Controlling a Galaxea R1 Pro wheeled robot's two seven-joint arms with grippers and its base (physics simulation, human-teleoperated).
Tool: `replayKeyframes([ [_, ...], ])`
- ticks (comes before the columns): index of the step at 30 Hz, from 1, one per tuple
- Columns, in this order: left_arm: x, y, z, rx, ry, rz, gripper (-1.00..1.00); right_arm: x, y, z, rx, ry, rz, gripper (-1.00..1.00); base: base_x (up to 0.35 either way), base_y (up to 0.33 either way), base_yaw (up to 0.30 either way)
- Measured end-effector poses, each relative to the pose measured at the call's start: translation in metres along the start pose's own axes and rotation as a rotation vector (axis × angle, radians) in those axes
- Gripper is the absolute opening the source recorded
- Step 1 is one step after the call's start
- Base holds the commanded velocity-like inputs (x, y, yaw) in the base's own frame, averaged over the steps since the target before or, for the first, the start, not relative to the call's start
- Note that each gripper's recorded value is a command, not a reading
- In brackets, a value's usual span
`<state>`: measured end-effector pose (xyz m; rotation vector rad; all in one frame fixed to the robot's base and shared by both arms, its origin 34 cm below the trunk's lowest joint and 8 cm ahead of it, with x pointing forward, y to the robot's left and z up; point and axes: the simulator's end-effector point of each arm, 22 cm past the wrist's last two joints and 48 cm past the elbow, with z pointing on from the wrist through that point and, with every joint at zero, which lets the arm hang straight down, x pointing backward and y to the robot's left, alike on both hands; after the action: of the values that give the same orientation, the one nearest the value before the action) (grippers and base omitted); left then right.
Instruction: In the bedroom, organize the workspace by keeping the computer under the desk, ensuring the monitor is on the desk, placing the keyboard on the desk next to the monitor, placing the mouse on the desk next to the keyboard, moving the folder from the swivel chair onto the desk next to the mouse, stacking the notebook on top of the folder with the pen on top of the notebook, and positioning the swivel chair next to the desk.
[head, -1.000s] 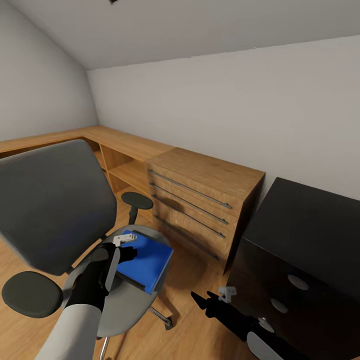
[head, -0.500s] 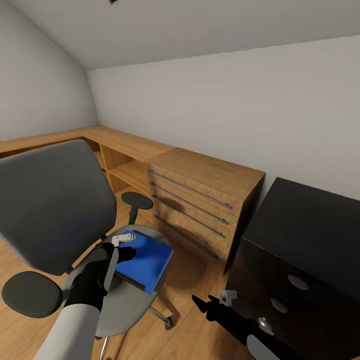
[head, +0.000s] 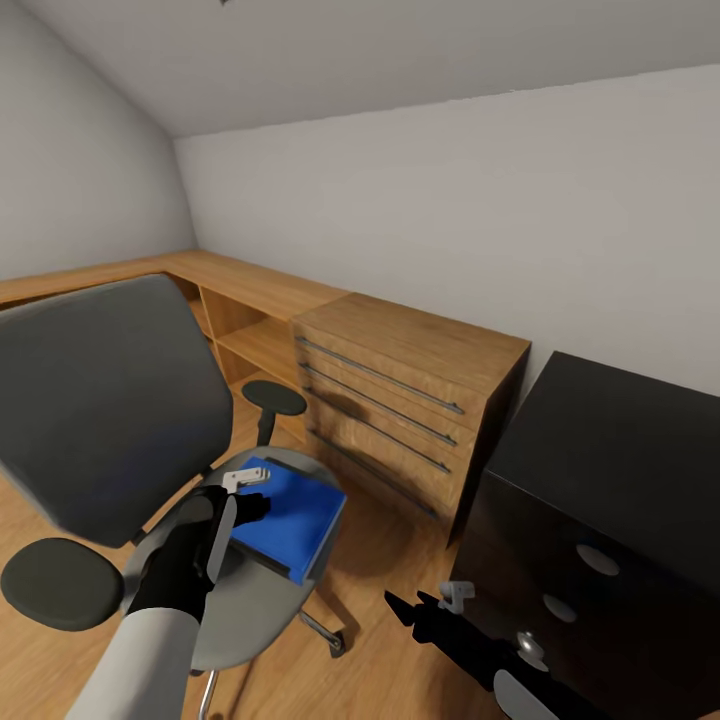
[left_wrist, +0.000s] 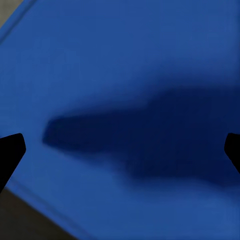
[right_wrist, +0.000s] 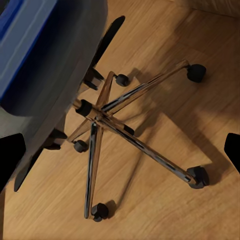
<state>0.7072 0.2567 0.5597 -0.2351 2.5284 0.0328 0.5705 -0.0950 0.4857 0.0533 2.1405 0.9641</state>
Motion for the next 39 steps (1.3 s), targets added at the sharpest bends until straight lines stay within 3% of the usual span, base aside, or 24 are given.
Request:
replayKeyframes([
  [39,0.007,0.002,0.007,-0.003,-0.003,0.002,1.00,0.014,-0.015,0.001,0.020,0.009,0.003,1.00,-0.025,-0.024,0.000],
])
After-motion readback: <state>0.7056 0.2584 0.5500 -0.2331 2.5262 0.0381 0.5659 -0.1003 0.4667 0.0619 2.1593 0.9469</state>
